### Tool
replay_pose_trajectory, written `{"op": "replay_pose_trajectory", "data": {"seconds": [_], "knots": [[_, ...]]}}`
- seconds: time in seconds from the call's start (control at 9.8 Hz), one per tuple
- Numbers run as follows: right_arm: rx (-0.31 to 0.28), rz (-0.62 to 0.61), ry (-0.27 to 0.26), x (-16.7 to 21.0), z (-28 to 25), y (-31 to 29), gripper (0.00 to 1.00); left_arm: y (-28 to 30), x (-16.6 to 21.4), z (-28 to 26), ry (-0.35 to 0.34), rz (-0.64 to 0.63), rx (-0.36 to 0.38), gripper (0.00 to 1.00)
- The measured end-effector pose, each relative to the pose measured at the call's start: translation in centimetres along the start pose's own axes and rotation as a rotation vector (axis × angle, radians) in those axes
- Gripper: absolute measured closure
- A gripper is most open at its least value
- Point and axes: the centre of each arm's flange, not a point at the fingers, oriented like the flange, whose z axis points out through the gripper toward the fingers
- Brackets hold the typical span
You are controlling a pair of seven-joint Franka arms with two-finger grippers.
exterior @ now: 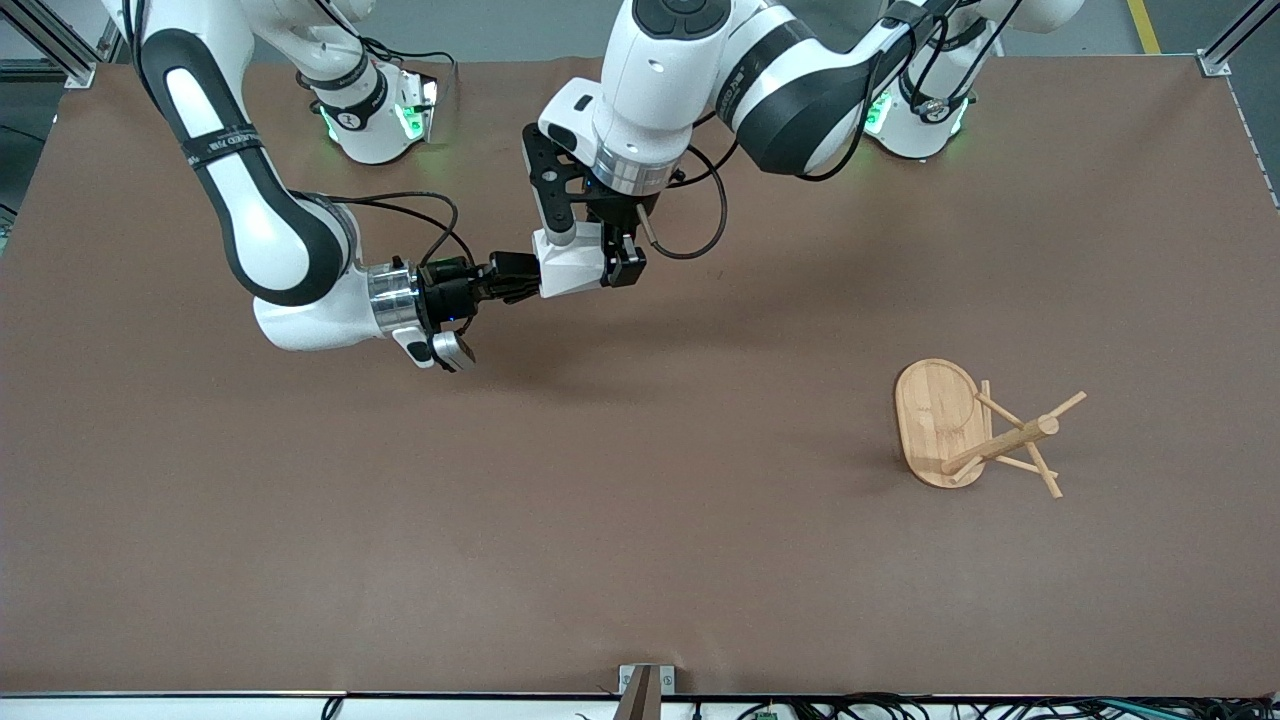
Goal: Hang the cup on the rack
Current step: 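Open the right gripper and withdraw it while the left gripper holds the cup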
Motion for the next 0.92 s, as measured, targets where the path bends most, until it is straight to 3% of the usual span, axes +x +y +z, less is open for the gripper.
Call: {"op": "replay_pose_trajectory", "data": {"seconds": [0.31, 0.51, 0.61, 0.71, 0.92], "knots": [[0.001, 0.003, 0.001, -0.1, -0.2, -0.4, 0.34, -0.7, -0.3, 0.1, -0.004, -0.008, 0.006, 0.26], [0.001, -0.006, 0.032, 0.4, -1.9, -0.8, 0.03, -0.8, -0.4, 0.5, -0.009, -0.009, 0.006, 0.26], [-0.028, -0.027, 0.061, 0.9, -4.3, -1.2, 0.00, -1.0, -0.4, 0.8, -0.013, -0.011, 0.004, 0.26], [-0.093, -0.055, 0.082, 1.4, -7.5, -1.7, 0.00, -1.1, -0.4, 1.1, -0.017, -0.012, 0.001, 0.26], [-0.297, -0.079, 0.101, 1.5, -14.4, -2.5, 0.00, -1.7, -0.7, 1.2, -0.019, -0.021, 0.003, 0.26]]}}
